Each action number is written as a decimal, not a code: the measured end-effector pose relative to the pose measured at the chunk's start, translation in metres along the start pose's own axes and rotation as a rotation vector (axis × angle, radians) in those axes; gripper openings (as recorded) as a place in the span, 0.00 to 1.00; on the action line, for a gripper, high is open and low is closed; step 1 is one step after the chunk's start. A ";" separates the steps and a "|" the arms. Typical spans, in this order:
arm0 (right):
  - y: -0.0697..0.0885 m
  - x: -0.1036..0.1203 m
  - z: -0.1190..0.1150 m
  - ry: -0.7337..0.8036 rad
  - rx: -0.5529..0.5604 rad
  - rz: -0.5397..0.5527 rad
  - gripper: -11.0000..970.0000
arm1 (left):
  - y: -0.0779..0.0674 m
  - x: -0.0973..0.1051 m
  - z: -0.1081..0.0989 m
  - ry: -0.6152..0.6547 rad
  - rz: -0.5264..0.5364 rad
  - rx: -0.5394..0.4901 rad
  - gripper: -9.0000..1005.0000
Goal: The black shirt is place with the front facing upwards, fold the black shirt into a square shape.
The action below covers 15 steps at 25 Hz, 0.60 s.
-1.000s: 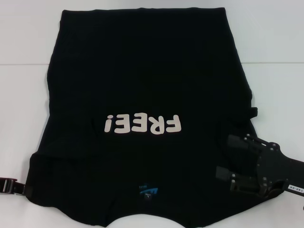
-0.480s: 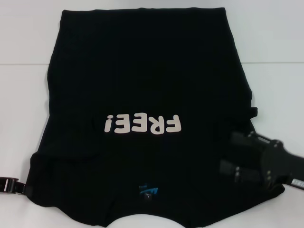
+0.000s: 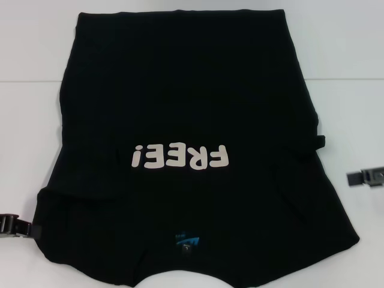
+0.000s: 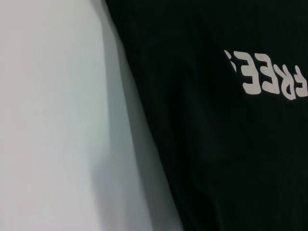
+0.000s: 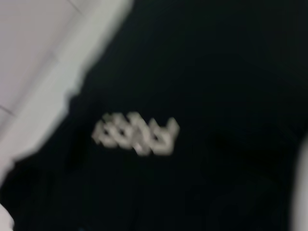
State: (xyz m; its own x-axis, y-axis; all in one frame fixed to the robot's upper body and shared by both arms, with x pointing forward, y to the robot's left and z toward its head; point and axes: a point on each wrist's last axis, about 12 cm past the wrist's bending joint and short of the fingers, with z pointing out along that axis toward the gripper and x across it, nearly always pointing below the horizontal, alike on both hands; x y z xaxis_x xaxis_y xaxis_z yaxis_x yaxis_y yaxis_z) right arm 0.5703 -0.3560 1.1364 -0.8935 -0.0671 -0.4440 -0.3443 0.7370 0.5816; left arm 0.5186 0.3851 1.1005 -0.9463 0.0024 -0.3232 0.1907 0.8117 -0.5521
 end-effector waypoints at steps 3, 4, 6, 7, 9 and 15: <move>0.009 -0.014 -0.008 0.133 0.104 0.065 0.95 | 0.000 0.001 0.000 0.004 0.000 0.007 0.03; 0.013 -0.017 -0.009 0.167 0.125 0.070 0.95 | 0.000 0.001 0.000 0.005 0.001 0.008 0.03; 0.019 -0.022 -0.007 0.230 0.159 0.070 0.95 | 0.000 0.002 0.000 0.007 0.002 0.010 0.03; 0.021 -0.023 -0.006 0.257 0.171 0.066 0.95 | 0.000 0.003 -0.001 0.009 0.002 0.012 0.03; 0.022 -0.023 -0.002 0.291 0.192 0.059 0.93 | 0.000 0.003 -0.001 0.011 0.002 0.014 0.03; 0.014 -0.014 0.016 0.311 0.191 0.060 0.89 | 0.000 0.002 -0.001 0.008 0.004 0.016 0.03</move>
State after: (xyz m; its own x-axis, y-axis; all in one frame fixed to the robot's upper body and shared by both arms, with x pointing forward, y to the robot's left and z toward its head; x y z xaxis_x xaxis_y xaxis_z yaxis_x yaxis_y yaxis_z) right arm 0.5827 -0.3337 1.1394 -0.9654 -0.1996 -0.1679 -0.2552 0.8563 0.4491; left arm 0.5164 0.3851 1.1005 -0.9476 0.0109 -0.3193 0.1990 0.8021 -0.5631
